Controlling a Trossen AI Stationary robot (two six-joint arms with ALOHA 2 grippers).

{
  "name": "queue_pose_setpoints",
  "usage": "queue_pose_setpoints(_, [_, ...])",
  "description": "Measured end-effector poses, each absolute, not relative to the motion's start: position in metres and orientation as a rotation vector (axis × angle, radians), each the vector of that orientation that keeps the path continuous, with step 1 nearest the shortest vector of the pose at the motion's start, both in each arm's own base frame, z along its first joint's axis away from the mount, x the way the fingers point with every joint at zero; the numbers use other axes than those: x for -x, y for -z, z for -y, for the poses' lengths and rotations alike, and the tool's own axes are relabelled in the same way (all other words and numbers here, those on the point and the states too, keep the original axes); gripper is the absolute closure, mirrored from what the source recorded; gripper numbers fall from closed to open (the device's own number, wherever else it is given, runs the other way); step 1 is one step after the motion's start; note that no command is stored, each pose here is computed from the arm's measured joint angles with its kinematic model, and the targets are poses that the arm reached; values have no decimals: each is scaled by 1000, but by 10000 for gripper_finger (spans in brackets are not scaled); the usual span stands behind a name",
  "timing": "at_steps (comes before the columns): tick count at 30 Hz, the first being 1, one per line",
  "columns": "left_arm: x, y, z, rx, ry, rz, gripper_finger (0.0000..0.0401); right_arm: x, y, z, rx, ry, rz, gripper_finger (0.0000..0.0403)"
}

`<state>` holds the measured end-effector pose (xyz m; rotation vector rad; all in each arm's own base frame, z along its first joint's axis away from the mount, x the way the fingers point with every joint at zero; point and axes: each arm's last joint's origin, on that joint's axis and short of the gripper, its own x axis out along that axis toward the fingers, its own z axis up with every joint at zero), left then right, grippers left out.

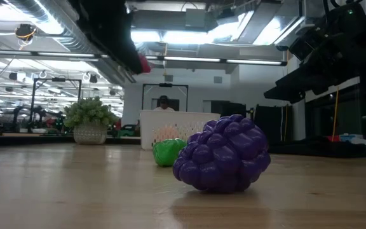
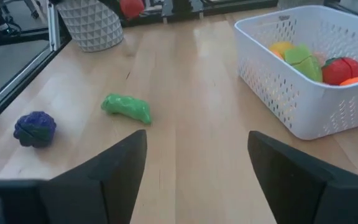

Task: Pick and placing Produce into tupperware
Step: Put the strawberry into the white bin

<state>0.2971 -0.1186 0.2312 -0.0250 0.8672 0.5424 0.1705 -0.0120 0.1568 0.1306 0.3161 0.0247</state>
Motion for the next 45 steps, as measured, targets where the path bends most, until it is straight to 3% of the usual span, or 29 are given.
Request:
queue_pose_setpoints(15, [-273,-196,59,178,-245,-472,287,-172,-161,12,-103,-31,-273,121])
queue_pose_setpoints(28, [-276,-192,10,107,-78,-303,287,-173,-167,12,-37,-38,-207,121])
queue_pose_setpoints(45, [-272,-200,-60,94,-86,-213,287,-174,-170,15,-4,49,-173,121])
